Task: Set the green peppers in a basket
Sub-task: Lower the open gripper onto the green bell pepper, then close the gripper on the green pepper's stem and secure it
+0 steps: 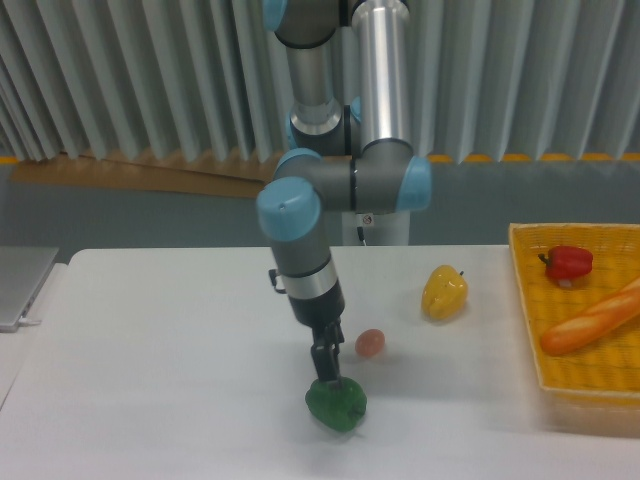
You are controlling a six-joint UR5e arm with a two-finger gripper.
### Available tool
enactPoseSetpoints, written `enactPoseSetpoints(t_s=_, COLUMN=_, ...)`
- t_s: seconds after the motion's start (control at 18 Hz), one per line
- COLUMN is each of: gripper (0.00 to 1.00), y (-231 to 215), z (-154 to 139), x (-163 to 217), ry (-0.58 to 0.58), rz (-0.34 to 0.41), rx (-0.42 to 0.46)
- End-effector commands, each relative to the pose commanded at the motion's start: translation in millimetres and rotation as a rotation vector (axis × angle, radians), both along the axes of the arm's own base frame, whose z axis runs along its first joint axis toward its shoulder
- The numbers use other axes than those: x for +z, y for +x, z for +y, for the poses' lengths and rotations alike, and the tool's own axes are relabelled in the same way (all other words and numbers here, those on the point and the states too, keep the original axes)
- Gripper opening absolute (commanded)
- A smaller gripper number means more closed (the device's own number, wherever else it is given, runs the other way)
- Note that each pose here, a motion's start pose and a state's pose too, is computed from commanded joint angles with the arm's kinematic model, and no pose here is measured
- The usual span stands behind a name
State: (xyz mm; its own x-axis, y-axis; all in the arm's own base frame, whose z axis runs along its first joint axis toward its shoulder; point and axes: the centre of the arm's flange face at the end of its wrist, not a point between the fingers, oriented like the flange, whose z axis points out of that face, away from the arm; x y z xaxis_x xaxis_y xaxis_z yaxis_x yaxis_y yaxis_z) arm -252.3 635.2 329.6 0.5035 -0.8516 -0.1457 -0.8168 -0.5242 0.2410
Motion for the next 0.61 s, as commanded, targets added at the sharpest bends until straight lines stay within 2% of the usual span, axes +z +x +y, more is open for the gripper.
enactPoseSetpoints(t_s=0.28, gripper=1.00, y=6.6, z=-1.0, x=-33.0, ry=-0.048, rz=-0.030, rx=0.006)
enactPoseSetpoints(t_s=0.44, gripper=1.00, y=0.4, z=-14.4, x=-34.3, ry=-0.062, rz=-0.037, rx=0.011)
enactPoseSetpoints(t_s=0.61, gripper=1.00, y=-4.6, z=-14.1, x=-42.7, ry=-0.072, rz=-0.044, rx=0.017)
